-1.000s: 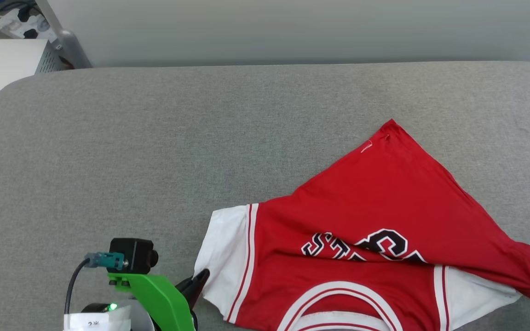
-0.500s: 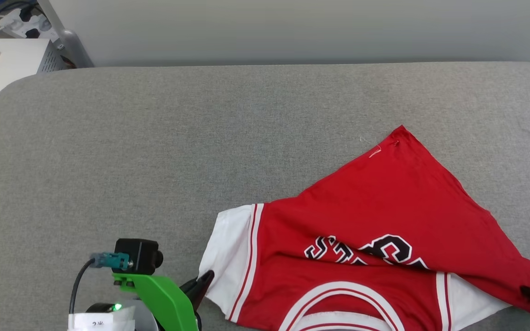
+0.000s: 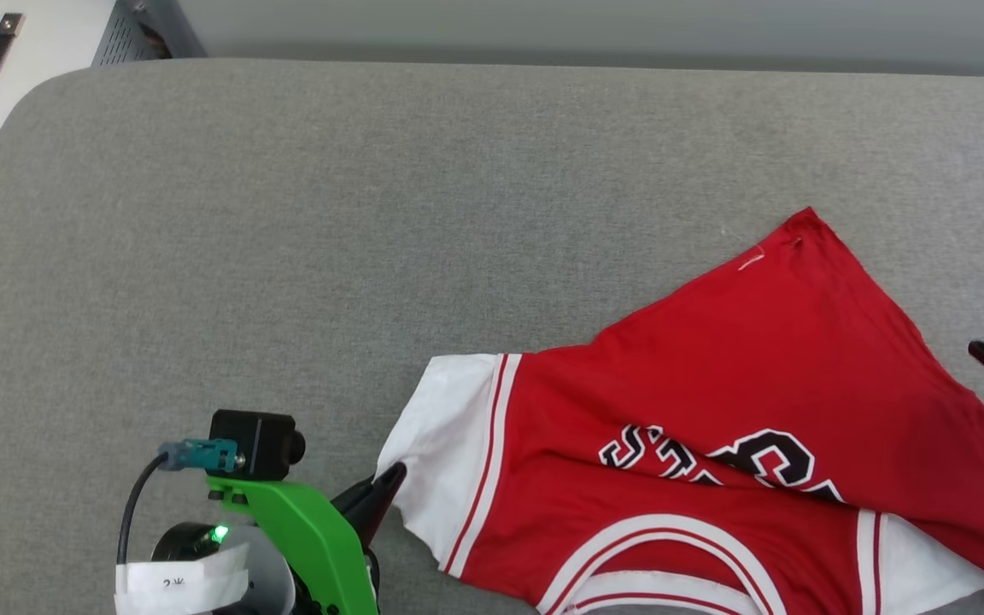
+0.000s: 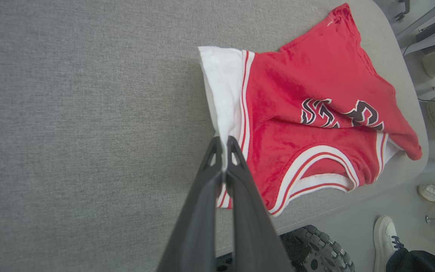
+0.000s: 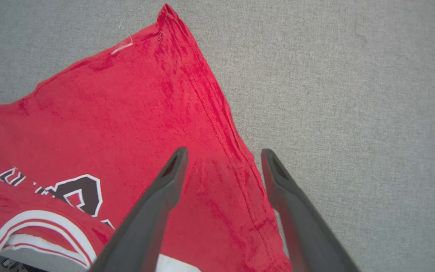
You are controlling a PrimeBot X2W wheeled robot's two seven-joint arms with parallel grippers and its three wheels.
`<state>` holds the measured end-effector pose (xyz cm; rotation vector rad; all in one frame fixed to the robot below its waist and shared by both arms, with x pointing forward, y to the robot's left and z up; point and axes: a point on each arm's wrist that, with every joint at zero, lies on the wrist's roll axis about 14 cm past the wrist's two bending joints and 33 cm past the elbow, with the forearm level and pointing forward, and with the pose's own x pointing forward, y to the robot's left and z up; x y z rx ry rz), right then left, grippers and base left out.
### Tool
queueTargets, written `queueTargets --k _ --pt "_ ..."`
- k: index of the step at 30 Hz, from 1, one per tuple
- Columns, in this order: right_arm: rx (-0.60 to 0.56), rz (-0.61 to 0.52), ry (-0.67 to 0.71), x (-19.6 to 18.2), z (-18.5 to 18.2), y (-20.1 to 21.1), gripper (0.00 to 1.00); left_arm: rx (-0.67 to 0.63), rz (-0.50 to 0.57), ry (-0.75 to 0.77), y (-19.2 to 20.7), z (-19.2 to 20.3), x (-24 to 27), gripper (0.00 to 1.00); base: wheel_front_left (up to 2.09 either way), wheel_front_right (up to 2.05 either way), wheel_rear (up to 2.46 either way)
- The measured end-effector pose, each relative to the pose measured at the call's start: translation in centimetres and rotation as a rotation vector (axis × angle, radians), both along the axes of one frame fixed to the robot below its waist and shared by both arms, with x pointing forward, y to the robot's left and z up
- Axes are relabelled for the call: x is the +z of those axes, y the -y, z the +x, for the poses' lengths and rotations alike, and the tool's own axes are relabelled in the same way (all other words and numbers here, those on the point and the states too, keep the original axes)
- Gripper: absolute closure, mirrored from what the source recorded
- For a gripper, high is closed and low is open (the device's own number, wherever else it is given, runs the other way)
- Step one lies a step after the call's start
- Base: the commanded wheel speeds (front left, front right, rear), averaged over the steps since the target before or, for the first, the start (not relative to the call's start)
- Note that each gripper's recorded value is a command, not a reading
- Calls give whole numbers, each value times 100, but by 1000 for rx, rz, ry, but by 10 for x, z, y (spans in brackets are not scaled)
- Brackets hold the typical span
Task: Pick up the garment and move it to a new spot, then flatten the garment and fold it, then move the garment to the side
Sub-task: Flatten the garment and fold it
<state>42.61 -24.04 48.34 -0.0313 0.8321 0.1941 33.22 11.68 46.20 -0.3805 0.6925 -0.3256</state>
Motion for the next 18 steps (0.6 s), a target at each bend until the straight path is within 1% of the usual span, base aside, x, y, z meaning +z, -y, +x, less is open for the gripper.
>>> queueTargets --k 6,11,14,18 --pt "79 -17 -11 -4 44 -30 0 34 -2 -21 -8 4 -8 100 0 0 0" --pt "129 -52 -53 -22 75 -47 0 60 5 -47 -14 7 -19 100 0 0 0" --pt "161 -96 -103 -45 101 -57 0 89 11 -75 -22 8 -30 100 0 0 0" --pt "190 -119 -150 -69 116 -68 0 117 22 -103 -29 7 -40 100 0 0 0"
